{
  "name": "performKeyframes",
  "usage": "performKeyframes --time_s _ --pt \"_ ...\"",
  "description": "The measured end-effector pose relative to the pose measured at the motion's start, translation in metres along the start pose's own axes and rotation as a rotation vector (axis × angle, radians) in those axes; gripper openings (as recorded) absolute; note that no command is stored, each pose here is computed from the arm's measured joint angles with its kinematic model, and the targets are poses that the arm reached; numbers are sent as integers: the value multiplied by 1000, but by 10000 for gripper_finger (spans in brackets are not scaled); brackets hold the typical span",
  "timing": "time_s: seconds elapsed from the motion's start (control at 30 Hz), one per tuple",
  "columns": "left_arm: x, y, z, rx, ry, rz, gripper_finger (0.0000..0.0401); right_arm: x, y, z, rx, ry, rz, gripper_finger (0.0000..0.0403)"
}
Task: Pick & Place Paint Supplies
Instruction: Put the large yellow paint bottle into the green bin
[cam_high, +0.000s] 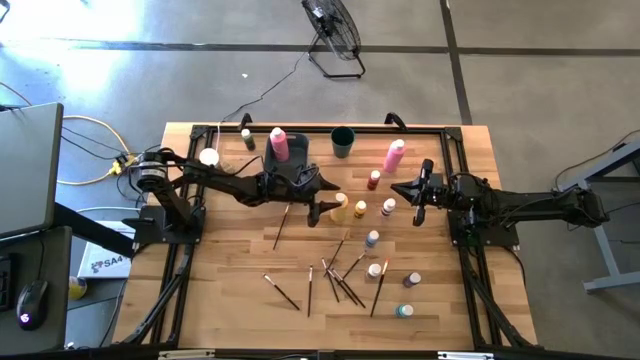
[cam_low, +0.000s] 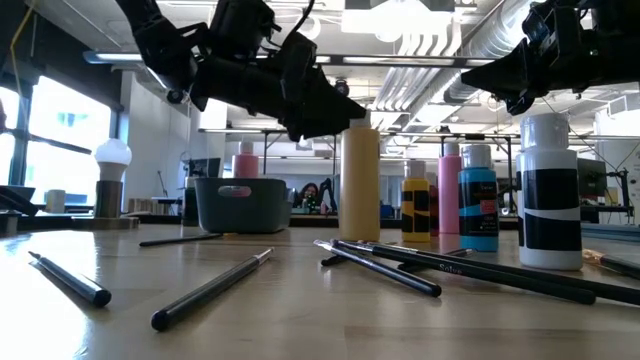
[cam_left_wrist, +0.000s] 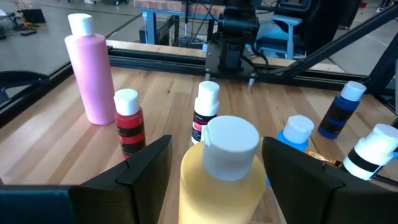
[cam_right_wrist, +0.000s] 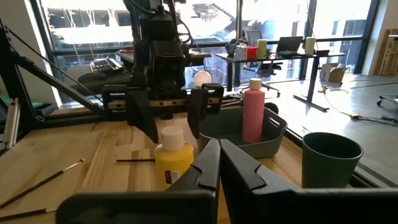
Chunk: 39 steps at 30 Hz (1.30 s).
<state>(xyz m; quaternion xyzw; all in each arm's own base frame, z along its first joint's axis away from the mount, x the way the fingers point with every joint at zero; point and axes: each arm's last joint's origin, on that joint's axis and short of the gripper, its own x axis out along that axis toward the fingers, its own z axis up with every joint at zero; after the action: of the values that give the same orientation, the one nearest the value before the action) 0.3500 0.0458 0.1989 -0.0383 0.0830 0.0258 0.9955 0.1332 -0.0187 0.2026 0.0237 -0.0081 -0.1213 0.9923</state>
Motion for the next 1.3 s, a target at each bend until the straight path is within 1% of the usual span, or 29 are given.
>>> performKeyframes --time_s 0.3,1.07,1.17,1.3 --pt "22 -1 -2 8 9 -15 244 0 0 0 0 -2 0 3" --pt "22 -1 -3 7 23 -19 243 0 0 0 0 0 0 3" --pt "22 -1 -2 7 22 -19 231 0 0 0 0 0 0 3" --pt "22 -1 -2 7 20 -20 198 0 0 0 0 0 0 3"
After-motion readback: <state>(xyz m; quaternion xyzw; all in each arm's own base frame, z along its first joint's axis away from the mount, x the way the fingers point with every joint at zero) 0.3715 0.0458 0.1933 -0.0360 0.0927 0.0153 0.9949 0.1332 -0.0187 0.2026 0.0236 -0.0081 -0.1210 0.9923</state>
